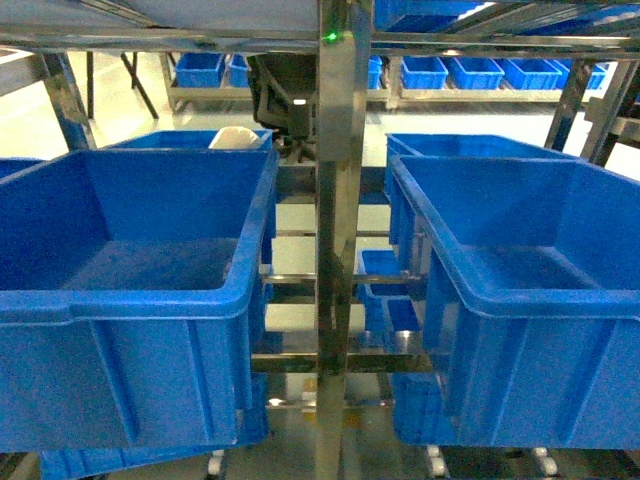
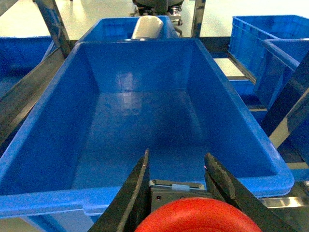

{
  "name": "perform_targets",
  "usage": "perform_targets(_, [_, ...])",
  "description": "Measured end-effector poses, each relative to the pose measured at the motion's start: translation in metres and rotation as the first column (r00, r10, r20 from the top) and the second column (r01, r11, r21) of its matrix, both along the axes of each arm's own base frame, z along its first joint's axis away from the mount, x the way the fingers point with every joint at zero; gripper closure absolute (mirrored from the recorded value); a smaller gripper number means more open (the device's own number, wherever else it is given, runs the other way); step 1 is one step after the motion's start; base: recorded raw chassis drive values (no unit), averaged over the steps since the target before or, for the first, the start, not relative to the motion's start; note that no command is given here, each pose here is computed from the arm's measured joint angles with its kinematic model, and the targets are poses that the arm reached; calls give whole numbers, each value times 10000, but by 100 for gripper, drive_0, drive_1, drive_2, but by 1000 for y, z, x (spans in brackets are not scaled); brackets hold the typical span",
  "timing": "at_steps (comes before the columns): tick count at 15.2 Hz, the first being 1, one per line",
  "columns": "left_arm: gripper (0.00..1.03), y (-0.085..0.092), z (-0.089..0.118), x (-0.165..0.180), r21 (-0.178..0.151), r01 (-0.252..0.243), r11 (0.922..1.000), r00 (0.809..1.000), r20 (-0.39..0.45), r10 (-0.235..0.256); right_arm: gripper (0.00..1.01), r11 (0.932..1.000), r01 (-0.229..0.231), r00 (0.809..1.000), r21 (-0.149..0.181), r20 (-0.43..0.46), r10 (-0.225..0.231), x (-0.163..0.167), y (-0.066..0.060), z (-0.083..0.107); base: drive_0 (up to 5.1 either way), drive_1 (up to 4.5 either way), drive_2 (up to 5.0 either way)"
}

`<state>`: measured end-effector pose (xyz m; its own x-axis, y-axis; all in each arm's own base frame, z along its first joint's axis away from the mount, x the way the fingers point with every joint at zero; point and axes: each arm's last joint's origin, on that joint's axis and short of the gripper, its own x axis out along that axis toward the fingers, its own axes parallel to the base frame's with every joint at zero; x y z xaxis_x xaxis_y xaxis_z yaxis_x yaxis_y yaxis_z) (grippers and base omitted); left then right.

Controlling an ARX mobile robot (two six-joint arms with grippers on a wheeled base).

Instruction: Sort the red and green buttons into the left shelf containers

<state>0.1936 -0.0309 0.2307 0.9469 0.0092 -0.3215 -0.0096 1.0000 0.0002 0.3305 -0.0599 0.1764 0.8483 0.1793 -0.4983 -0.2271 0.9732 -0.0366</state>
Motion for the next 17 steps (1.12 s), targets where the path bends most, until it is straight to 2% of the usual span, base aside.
perform_targets(3, [74, 0, 0, 0, -1, 0, 10000, 10000, 4, 0, 75, 9999, 84, 9937, 91, -1118, -73, 34, -8, -12, 0, 0, 0])
perform_targets(7, [74, 0, 0, 0, -2, 4, 10000, 10000, 4, -4, 75, 9999, 63, 9584, -83, -2852, -84, 83, -20, -28, 0, 0, 0])
perform_targets(8, [74, 0, 0, 0, 1, -4, 10000, 10000, 4, 4, 75, 9996, 237, 9366, -120, -3494, -264, 97, -27, -36, 0, 0, 0])
perform_targets(9, [74, 0, 0, 0, -1, 4, 10000, 10000, 0, -4, 75, 9996, 236, 9022, 169, -4310, -140, 104, -33, -45, 0, 0, 0])
perform_targets(10, [74, 0, 0, 0, -2, 4, 10000, 10000, 4, -4, 68, 9997, 214, 8916, 112, -4526, -140, 103, -39, -50, 0, 0, 0])
perform_targets(11, [74, 0, 0, 0, -2, 4, 10000, 10000, 4, -4, 55, 9999, 90, 8873, 57, -4612, -54, 104, -39, -53, 0, 0, 0])
perform_targets(12, [74, 0, 0, 0, -1, 4, 10000, 10000, 0, -4, 42, 10000, 33, 8910, 11, -4540, -24, 104, -40, -52, 0, 0, 0])
perform_targets(15, [74, 0, 0, 0, 0, 0, 10000, 10000, 0, 0, 4, 9999, -73, 9274, -113, -3740, 25, 105, -32, -55, 0, 0, 0])
perform_targets(17, [74, 0, 0, 0, -1, 4, 10000, 10000, 0, -4, 3, 9999, 122, 9492, 119, -3145, -78, 95, -26, -44, 0, 0, 0])
